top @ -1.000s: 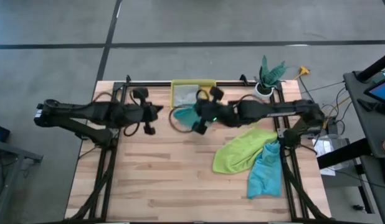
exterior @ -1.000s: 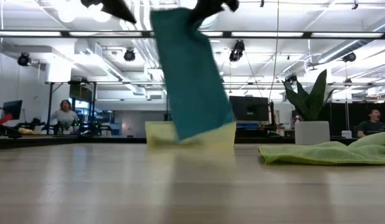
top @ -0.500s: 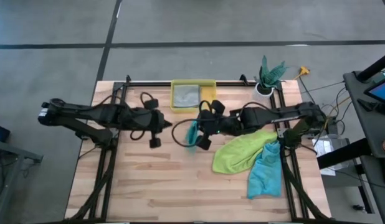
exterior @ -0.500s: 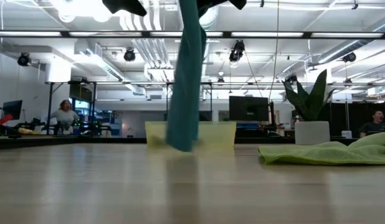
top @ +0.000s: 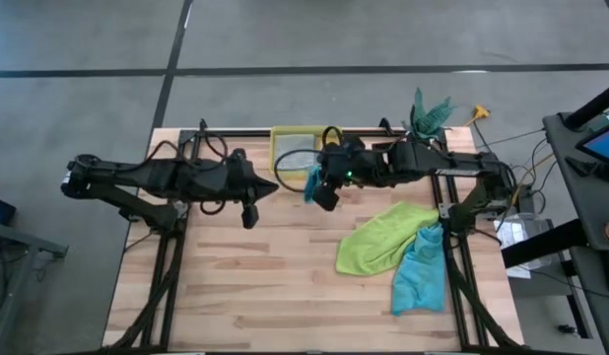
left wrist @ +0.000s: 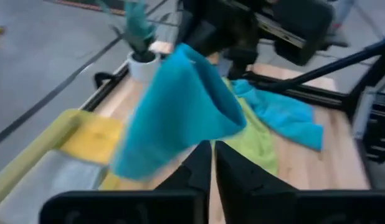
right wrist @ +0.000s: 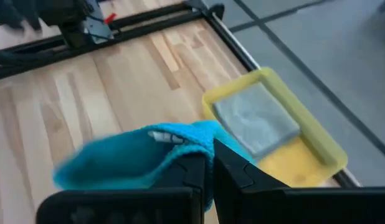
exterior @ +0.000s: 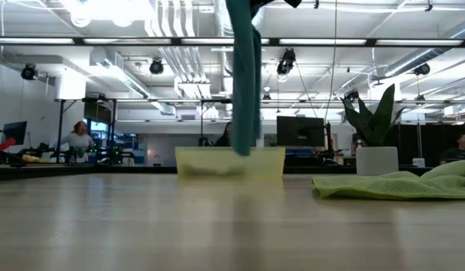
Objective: Fold microfiber towels
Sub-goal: Fold the blue microfiber cloth
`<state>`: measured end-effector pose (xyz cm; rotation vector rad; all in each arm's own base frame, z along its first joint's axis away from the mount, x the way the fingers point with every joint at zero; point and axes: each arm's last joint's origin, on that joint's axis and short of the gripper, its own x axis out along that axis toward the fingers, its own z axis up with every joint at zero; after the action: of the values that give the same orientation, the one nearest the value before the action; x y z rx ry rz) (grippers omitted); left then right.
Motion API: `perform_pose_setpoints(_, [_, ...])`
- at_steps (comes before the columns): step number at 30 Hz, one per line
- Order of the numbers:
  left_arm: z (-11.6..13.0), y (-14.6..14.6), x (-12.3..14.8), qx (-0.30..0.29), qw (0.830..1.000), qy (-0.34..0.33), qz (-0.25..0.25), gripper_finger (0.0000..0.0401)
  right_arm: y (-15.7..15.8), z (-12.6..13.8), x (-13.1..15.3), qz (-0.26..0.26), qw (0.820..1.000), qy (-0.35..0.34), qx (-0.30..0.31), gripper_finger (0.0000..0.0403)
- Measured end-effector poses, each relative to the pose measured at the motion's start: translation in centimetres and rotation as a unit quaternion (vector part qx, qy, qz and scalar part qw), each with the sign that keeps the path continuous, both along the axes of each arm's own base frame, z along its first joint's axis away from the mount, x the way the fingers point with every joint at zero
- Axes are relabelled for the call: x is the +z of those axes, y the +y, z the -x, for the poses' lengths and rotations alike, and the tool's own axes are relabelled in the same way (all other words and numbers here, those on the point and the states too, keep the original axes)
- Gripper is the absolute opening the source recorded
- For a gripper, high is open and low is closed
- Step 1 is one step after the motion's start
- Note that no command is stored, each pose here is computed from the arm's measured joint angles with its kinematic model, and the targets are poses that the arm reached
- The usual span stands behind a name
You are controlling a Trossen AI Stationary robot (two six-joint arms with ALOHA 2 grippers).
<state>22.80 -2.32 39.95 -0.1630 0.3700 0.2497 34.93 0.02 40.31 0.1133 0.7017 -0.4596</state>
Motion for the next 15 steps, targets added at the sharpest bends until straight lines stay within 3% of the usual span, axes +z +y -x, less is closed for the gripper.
perform_pose_setpoints(4, [-0.9, -0.2, -0.4, -0.013, 1.0, 0.001, 0.001, 0.0059, -0.7, 0.2, 0.9, 0.005, 1.0, -0.008, 0.006, 0.0009])
perform_pose_setpoints(10, [-3.9, -0.6, -2.2, -0.005, 1.0, 0.017, 0.013, 0.0172, -1.1, 0.5, 1.9, 0.007, 1.0, -0.014, 0.004, 0.0009])
perform_pose_setpoints(15, [-5.2, -0.7, -2.1, 0.019, 1.0, 0.013, 0.01, 0.0257, -1.1, 0.7, 1.5, 0.009, 1.0, 0.01, 0.021, 0.0009])
